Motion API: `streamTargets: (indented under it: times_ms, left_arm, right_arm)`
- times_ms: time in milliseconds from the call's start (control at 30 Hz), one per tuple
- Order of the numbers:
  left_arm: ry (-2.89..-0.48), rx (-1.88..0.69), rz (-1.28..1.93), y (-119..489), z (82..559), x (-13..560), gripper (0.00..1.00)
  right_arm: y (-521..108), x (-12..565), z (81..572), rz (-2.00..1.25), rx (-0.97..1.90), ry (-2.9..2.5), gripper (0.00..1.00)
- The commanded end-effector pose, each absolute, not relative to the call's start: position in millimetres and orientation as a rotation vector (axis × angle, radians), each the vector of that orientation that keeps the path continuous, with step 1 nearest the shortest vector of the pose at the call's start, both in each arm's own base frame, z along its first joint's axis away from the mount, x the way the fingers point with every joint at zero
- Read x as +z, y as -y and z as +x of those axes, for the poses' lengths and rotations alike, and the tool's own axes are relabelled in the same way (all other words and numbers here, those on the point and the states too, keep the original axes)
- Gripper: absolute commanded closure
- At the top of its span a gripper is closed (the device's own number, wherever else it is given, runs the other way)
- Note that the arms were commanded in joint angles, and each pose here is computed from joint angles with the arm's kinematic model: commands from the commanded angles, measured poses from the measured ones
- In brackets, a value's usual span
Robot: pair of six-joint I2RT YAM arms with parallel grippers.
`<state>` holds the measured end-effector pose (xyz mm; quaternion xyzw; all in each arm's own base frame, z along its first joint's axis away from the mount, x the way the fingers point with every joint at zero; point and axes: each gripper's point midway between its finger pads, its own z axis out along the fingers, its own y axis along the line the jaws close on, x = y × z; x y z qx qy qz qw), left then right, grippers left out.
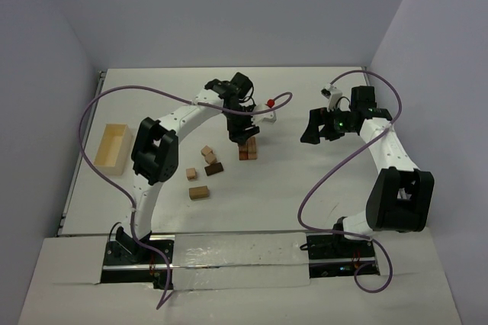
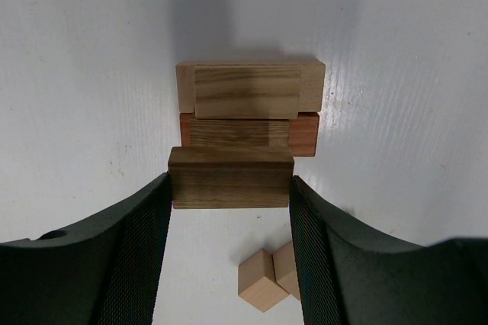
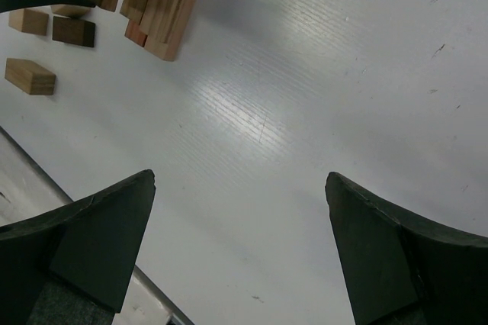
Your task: Build the wood block tower
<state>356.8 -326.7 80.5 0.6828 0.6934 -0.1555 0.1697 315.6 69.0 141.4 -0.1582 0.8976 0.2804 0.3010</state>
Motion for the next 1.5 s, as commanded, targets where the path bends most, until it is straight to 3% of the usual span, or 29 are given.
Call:
streamTargets:
  times_ms: [0, 1467]
  left_arm:
    - [-1.991, -0.423, 1.938, 329.9, 358.4, 76.2, 0.64]
    - [-2.001, -0.404, 1.985, 336.9, 352.2, 65.6, 0.55]
  right_arm:
    - [-68.9, 160.4, 322.2, -0.425, 0.736, -2.324, 0.00]
    - [-71.5, 158.8, 323.7, -0.420, 0.764, -2.324, 0.00]
